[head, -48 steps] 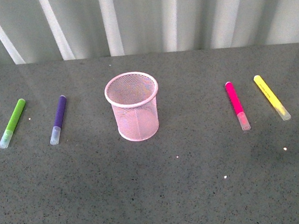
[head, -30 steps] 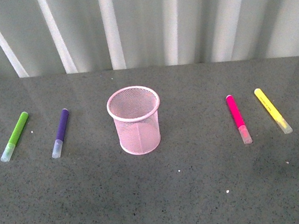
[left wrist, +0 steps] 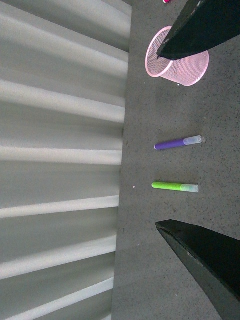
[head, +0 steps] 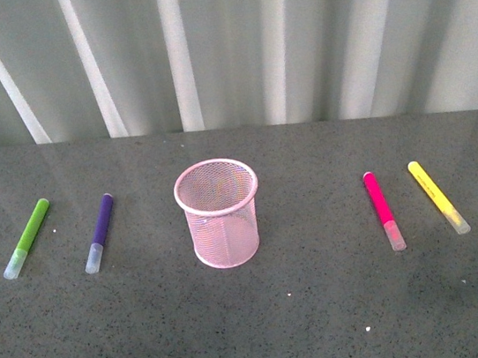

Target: Insert purple and pink pens into pink cup

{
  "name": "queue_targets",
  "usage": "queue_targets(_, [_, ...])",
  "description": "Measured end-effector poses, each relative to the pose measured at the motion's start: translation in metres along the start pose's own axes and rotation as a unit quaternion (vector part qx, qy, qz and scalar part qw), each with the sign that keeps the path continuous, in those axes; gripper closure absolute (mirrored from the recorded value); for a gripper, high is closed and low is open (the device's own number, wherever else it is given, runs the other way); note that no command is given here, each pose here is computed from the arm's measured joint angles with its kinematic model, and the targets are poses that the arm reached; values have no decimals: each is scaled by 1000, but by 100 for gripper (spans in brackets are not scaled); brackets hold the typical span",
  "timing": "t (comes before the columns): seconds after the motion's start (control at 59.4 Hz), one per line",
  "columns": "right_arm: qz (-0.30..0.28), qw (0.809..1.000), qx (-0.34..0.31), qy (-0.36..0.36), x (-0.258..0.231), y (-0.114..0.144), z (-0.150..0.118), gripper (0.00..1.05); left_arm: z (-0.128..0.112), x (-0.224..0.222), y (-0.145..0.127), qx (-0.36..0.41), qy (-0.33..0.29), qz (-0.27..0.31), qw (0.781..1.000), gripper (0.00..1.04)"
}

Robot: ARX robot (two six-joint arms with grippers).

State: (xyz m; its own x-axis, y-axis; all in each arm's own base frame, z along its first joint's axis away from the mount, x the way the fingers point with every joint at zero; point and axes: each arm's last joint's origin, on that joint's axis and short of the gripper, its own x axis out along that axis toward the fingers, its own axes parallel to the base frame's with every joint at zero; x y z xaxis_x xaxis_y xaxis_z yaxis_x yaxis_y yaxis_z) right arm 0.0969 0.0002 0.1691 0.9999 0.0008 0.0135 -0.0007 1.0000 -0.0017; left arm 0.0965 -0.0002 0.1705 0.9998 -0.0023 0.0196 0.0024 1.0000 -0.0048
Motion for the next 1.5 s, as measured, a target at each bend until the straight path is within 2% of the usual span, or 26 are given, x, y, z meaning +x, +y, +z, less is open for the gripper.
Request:
queue_targets(0.539, [0, 1000, 0, 0, 0, 0, 0, 7, 0, 0, 0, 0, 0, 0, 1000, 7])
queue_targets(0.572, [0, 1000, 0, 0, 0, 0, 0, 7, -2, 0, 0, -16, 38, 22, 999, 7])
queue_targets(0.623, [0, 1000, 0, 0, 0, 0, 0, 7, -10, 1, 2, -49, 128, 63, 989, 7])
queue_targets(0.656, [0, 1000, 0, 0, 0, 0, 0, 7, -15, 2, 3, -60, 157, 67, 984, 7])
queue_targets(0.808, [0, 1000, 0, 0, 0, 0, 0, 7, -3, 11, 5, -80, 163, 63, 981, 7])
queue_targets(0.976, [0, 1000, 0, 0, 0, 0, 0, 7, 19, 50, -3, -58, 168, 0, 984, 7])
queue_targets(1.044, [0, 1000, 0, 0, 0, 0, 0, 7, 21, 79, -7, -31, 201, -14, 979, 7])
queue_targets(1.195, [0, 1000, 0, 0, 0, 0, 0, 7, 8, 129, -19, -17, 282, -57, 958, 7])
queue_targets(1.313, [0, 1000, 0, 0, 0, 0, 0, 7, 2, 163, -33, -5, 308, -90, 947, 7])
queue_targets(1.498, [0, 1000, 0, 0, 0, 0, 0, 7, -14, 207, -48, 17, 336, -95, 937, 7])
